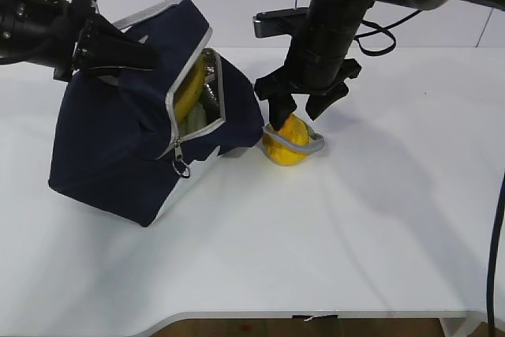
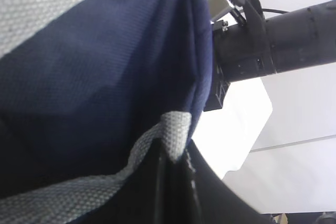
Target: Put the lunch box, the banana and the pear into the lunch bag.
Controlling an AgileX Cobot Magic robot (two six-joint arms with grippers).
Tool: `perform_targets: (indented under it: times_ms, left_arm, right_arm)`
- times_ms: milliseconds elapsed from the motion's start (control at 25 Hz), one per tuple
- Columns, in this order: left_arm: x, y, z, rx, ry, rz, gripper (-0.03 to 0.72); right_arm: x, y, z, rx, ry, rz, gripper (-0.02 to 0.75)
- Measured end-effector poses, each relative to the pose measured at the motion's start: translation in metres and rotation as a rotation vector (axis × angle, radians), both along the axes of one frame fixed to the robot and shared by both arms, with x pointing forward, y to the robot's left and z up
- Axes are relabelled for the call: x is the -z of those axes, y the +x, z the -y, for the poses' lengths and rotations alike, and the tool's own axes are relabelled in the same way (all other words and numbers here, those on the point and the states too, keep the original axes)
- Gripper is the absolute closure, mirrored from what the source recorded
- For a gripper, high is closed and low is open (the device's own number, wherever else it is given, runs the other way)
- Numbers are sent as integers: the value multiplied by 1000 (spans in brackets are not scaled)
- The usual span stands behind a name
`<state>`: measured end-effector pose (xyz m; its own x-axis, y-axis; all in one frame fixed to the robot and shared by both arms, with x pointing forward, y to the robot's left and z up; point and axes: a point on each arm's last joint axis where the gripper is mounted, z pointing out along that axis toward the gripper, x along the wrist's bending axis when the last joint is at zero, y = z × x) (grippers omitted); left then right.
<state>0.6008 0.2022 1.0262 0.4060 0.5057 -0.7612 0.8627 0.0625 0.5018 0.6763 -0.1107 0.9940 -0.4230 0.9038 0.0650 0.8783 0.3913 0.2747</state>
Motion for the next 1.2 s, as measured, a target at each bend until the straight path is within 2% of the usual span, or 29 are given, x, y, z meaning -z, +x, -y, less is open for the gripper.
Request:
perform_targets:
  times_ms: [680,1000,1200]
  left_arm:
    - [0,0,0,1,1,0,676]
    - [0,0,0,1,1,0,676]
    - [0,0,0,1,1,0,676]
  right_arm:
    - [5,1,0,0,-3,-11,197]
    - [5,0,-1,2,8,-18,334]
    - [5,0,-1,4,8,-18,392]
